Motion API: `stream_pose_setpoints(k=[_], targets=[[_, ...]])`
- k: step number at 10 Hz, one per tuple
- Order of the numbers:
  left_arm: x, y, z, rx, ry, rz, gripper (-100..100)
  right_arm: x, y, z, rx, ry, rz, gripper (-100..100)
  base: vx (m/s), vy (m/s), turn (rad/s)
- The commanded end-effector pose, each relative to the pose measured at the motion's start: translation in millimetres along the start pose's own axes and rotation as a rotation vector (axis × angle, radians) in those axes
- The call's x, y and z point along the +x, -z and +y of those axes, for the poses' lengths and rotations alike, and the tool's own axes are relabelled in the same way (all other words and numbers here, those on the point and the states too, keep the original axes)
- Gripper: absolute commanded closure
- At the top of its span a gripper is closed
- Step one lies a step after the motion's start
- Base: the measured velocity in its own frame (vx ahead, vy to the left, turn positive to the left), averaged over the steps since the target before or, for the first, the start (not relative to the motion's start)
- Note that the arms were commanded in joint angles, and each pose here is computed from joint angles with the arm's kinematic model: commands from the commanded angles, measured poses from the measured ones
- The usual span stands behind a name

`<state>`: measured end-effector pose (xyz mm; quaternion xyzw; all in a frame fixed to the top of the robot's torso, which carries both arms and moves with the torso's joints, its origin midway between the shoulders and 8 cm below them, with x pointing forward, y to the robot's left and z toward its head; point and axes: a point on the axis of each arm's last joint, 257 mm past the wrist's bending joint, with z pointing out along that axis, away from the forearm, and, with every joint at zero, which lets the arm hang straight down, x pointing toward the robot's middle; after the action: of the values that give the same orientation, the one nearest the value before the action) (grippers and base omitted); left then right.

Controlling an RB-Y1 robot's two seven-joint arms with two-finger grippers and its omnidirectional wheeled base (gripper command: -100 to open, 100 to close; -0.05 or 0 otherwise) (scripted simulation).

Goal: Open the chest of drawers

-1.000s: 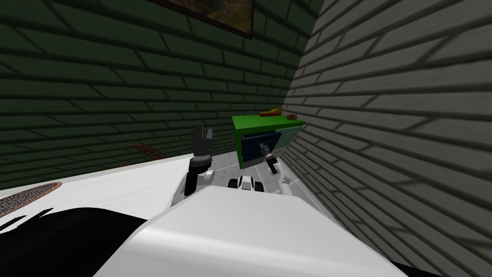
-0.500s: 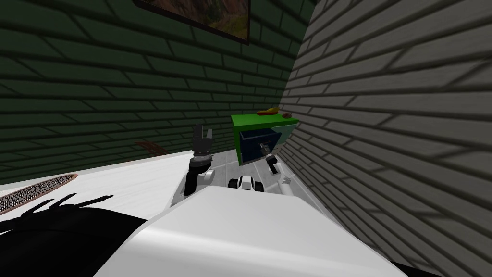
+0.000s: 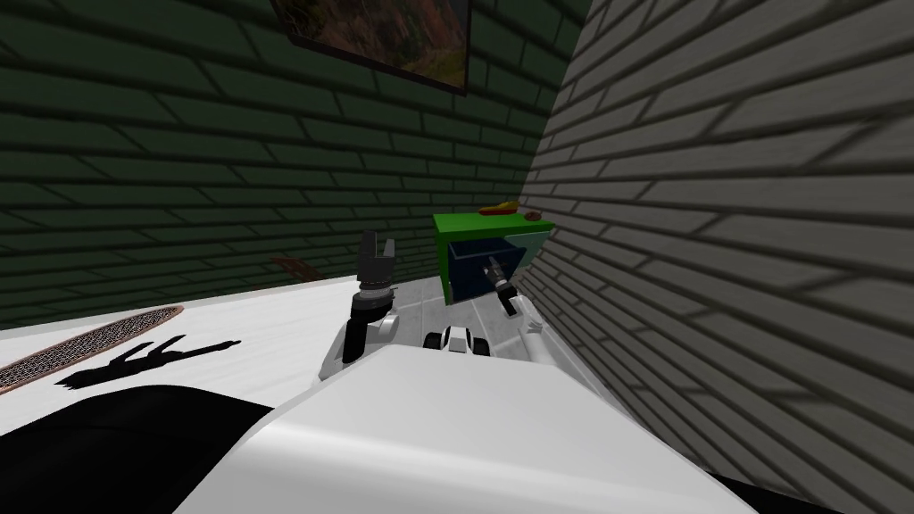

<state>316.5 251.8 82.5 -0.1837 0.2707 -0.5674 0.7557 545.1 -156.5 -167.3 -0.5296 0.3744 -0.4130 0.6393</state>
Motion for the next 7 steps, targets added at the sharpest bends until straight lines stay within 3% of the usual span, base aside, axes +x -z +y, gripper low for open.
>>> stream_pose_setpoints(k=[1, 4, 5, 6, 7], targets=[[0.0, 0.0, 0.0, 0.0, 0.0, 0.0, 0, 11.0, -12.9, -12.9, 0.003, 0.0, 0.018, -100, -0.055, -0.004, 0.059], [0.0, 0.0, 0.0, 0.0, 0.0, 0.0, 0, 24.7, -26.2, -30.6, 0.011, 0.002, 0.041, -100, -0.062, -0.005, 0.056], [0.0, 0.0, 0.0, 0.0, 0.0, 0.0, 0, 20.3, -22.4, -24.0, 0.005, 0.003, 0.033, -100, -0.028, -0.004, 0.016], [0.0, 0.0, 0.0, 0.0, 0.0, 0.0, 0, 21.7, -22.8, -23.4, 0.003, 0.0, 0.038, 0, 0.0, 0.0, 0.0], [0.0, 0.0, 0.0, 0.0, 0.0, 0.0, 0, 21.6, -22.3, -22.3, 0.001, 0.0, 0.038, 0, 0.0, 0.0, 0.0]])
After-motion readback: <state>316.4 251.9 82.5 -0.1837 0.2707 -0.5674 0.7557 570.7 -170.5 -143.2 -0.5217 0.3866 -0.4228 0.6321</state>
